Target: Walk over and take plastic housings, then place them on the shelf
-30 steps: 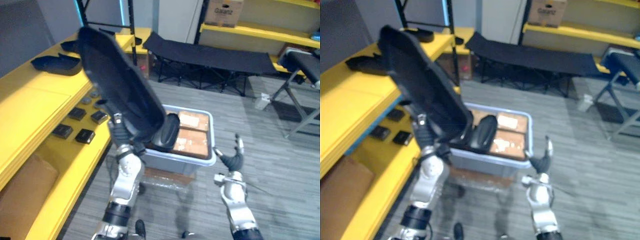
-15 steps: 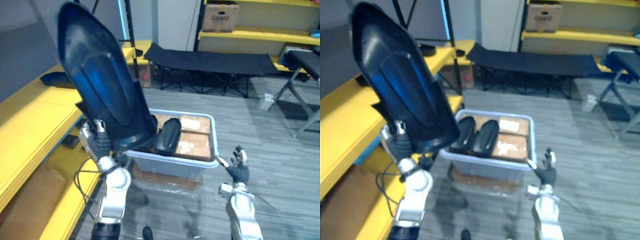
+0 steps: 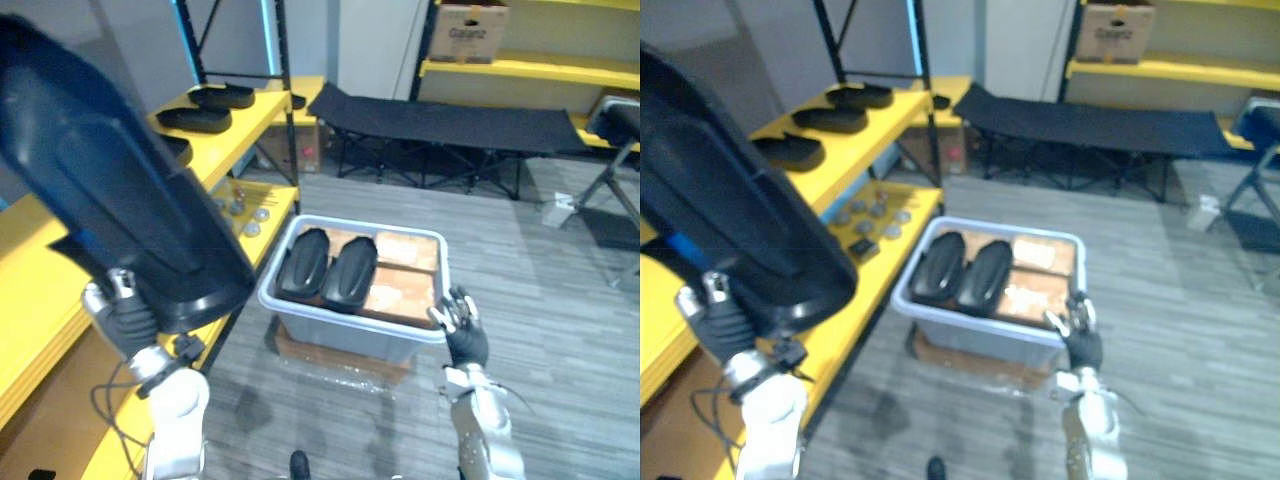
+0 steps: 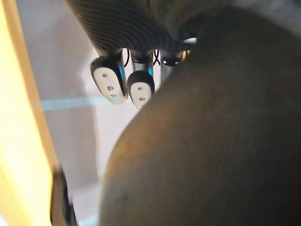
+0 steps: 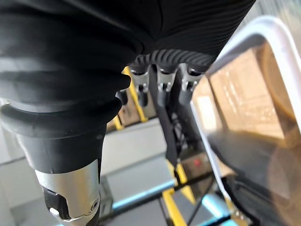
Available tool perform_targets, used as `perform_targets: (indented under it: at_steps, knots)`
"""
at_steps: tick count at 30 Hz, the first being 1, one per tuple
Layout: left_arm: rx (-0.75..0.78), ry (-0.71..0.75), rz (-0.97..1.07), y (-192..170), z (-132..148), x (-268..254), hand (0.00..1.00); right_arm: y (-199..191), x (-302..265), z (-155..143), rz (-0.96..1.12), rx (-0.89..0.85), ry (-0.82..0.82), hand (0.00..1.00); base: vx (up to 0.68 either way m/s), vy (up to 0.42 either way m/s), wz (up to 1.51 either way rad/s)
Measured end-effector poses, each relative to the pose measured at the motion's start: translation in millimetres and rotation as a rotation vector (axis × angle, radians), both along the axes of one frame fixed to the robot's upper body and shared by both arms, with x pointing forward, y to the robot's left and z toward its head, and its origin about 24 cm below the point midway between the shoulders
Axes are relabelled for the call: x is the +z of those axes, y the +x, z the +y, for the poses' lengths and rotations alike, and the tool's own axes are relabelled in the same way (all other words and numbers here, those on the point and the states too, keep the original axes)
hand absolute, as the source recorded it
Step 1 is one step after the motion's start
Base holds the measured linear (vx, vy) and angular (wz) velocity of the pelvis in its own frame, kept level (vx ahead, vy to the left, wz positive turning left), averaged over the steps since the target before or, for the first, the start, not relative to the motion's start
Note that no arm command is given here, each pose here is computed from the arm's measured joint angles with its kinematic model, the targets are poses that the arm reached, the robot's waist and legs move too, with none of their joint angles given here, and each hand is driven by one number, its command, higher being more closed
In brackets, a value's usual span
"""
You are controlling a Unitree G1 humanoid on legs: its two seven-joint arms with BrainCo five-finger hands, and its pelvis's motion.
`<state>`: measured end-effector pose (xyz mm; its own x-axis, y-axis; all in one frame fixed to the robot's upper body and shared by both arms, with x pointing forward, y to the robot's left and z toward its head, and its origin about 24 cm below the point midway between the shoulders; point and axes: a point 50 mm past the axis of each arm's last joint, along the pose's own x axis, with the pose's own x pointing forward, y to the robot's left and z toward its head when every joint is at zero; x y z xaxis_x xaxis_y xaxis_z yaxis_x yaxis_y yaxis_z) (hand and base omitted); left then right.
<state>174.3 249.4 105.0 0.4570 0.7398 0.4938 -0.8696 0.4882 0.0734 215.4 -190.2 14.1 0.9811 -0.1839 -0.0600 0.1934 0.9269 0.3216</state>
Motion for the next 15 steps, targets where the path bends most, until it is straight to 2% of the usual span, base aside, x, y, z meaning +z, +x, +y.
perform_targets:
  at_steps: [7,10,15]
  knots:
    - [0.297,0.034,-0.007,-49.8,40.7,3.1,1.00,28.9,21.1,12.6,-0.103,0.082,0.029,0.00,0.05,-0.041,0.53]
    - [0.349,0.023,0.006,-62.1,44.4,0.7,1.00,37.3,22.5,14.5,-0.106,0.093,0.027,0.00,0.05,-0.043,0.55]
    - [0.390,-0.086,0.051,-85.0,49.0,-14.4,1.00,47.6,27.8,27.0,-0.123,0.146,0.027,0.00,0.03,-0.039,0.39]
